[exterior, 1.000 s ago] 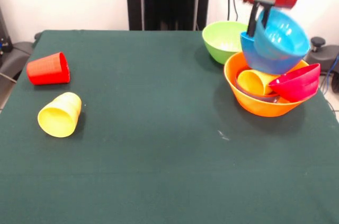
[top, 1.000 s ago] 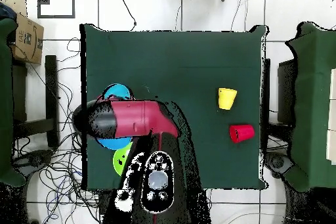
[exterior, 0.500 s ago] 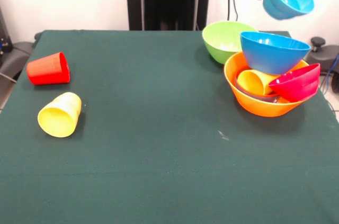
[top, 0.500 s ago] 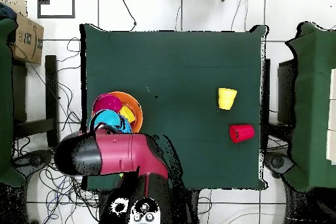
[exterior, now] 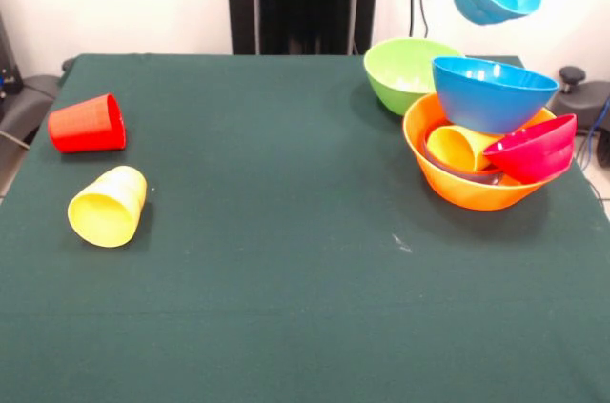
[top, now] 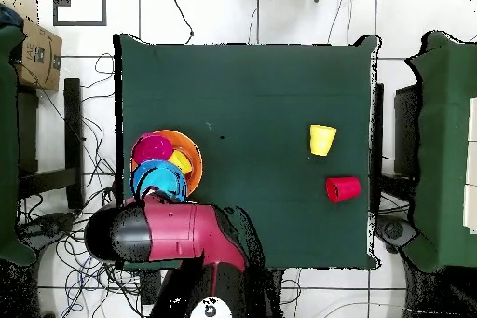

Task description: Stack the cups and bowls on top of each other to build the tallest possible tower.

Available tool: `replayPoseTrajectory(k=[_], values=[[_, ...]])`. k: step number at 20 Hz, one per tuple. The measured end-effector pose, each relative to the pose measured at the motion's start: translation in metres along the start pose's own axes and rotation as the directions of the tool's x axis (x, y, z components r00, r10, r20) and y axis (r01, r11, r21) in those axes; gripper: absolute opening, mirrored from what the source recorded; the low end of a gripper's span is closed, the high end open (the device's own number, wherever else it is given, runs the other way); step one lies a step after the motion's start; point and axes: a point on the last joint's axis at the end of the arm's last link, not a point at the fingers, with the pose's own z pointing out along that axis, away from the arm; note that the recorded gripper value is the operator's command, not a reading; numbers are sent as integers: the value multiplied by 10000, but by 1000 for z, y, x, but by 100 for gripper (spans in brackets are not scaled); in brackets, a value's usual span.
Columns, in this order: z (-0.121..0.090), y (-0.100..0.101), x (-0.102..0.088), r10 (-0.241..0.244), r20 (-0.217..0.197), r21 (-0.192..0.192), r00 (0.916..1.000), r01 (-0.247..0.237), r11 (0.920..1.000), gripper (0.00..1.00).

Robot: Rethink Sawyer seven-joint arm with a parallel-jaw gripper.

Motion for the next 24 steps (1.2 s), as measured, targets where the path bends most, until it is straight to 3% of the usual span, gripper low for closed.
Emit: replayPoseTrajectory(k=[11, 15, 24], values=[[29, 20, 43, -347, -390, 477, 9986, 365, 9982, 0], [40, 28, 63, -204, -534, 693, 9984, 241, 9973, 0], [51, 33, 79, 178, -703, 953, 9974, -110, 9954, 0]])
